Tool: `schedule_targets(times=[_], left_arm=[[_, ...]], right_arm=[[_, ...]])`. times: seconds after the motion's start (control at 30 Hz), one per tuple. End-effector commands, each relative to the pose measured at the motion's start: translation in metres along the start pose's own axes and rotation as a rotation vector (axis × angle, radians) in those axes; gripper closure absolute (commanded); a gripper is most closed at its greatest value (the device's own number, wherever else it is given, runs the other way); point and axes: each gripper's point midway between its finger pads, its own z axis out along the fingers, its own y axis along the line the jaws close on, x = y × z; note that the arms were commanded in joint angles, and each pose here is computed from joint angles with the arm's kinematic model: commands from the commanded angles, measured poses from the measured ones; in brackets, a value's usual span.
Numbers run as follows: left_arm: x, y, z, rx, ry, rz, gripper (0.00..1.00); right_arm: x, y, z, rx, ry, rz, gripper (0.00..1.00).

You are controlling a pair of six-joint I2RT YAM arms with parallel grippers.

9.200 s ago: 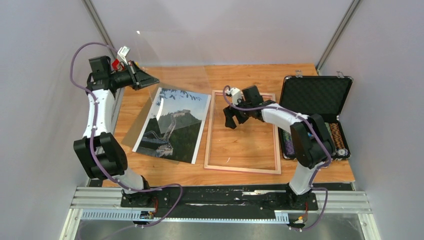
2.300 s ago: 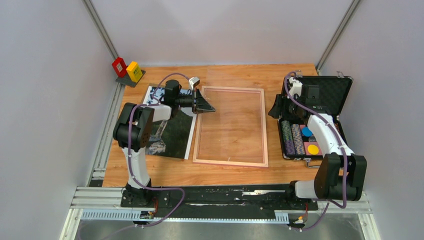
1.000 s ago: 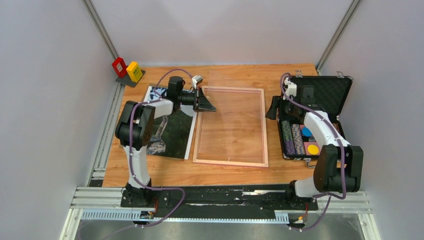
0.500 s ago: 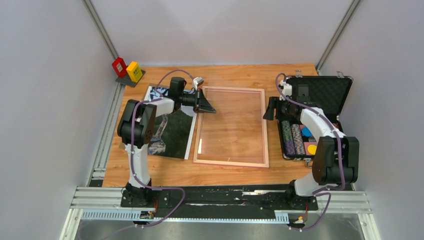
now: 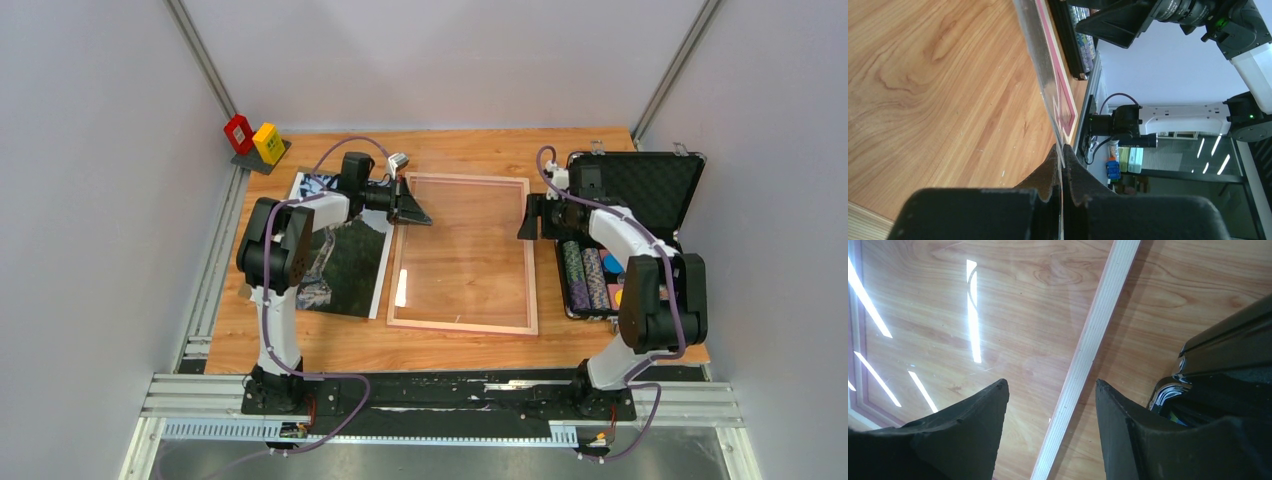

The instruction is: Put the photo into the frame

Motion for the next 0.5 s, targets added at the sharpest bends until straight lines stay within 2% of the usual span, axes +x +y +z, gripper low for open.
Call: schedule_targets(times=[0.0, 0.47], left_arm=[[-0.006, -0.006, 0.003, 0.020, 0.015, 0.080, 1.00], [-0.005, 0.002, 0.004, 0.007, 0.028, 0.090, 1.00]], right_arm=[[-0.021, -0.003, 0.003, 0.022, -0.031, -0.008, 0.37], [-0.016, -0.014, 0.029, 0.030, 0.057, 0.027, 0.38]])
